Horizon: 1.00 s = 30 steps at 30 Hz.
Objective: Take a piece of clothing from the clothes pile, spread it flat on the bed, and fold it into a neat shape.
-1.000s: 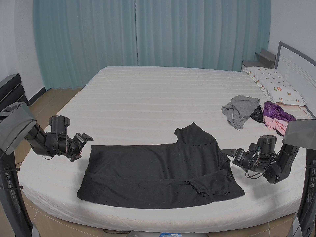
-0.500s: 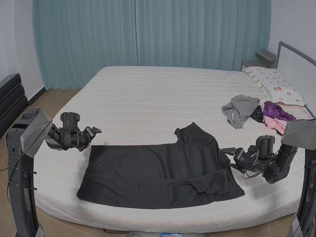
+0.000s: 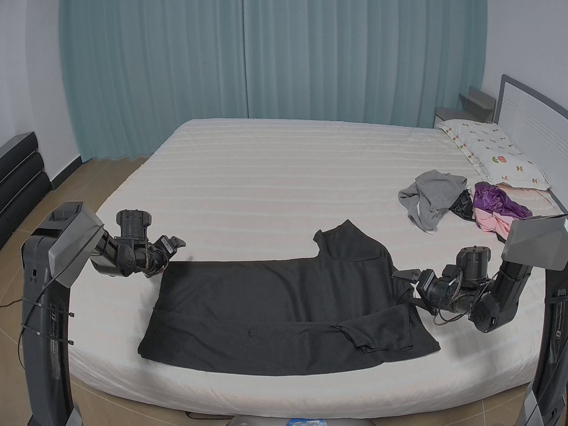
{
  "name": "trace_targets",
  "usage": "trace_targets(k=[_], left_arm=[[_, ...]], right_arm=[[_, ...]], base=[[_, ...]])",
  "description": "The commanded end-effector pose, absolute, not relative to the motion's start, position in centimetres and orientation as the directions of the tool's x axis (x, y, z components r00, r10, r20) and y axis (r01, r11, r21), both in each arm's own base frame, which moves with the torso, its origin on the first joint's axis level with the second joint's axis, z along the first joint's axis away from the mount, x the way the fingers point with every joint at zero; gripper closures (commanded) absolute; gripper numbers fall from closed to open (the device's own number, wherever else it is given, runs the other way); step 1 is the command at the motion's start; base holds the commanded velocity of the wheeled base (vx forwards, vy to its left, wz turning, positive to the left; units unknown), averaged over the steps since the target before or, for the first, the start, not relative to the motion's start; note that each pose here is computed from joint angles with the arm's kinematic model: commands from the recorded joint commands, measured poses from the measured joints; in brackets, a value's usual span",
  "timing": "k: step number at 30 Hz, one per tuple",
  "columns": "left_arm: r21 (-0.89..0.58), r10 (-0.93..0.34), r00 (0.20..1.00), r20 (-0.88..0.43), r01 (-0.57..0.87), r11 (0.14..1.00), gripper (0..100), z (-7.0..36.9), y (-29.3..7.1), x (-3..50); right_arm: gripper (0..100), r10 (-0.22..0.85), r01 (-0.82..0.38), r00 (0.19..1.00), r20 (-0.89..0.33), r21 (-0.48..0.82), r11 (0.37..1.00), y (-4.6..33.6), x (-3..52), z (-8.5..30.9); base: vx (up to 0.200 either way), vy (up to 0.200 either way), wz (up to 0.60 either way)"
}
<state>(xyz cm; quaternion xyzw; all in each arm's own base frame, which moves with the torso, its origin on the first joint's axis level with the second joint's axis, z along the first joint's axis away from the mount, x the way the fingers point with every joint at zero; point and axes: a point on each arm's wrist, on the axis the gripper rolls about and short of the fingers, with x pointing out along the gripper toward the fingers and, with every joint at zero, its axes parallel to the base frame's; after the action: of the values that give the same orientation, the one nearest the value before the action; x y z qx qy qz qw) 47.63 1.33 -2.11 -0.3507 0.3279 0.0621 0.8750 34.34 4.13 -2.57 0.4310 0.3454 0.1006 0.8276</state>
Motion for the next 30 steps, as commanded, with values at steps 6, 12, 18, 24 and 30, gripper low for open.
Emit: trace_targets(k=[6,12,18,24,30], left_arm=[[-0.568,-0.112,0.77,-0.628,-0.355,0.743,100,-3.2,1.4,47.8],[-0.561,-0.055,0.783,-0.62,-0.394,0.728,100,-2.8,1.7,47.9],[-0.61,-0.048,0.81,-0.585,-0.4,0.684,100,-2.5,1.9,48.0],[-0.609,-0.049,0.805,-0.591,-0.406,0.682,100,-2.6,1.9,47.9],[-0.619,-0.048,0.8,-0.598,-0.424,0.661,100,-2.6,2.1,47.5]], right_arm=[[0,0.452,0.121,0.753,-0.478,0.776,0.619,4.2,34.6,-2.2],[0,0.45,0.073,0.778,-0.439,0.774,0.629,4.4,36.5,-0.8],[0,0.37,0.065,0.795,-0.48,0.674,0.736,5.9,41.1,-0.5],[0,0.321,0.093,0.766,-0.556,0.59,0.802,8.5,45.1,-2.1],[0,0.27,0.077,0.812,-0.518,0.553,0.829,10.4,49.9,-2.4]], base=[[0.0,0.0,0.0],[0.0,0.0,0.0],[0.0,0.0,0.0],[0.0,0.0,0.0],[0.0,0.0,0.0]])
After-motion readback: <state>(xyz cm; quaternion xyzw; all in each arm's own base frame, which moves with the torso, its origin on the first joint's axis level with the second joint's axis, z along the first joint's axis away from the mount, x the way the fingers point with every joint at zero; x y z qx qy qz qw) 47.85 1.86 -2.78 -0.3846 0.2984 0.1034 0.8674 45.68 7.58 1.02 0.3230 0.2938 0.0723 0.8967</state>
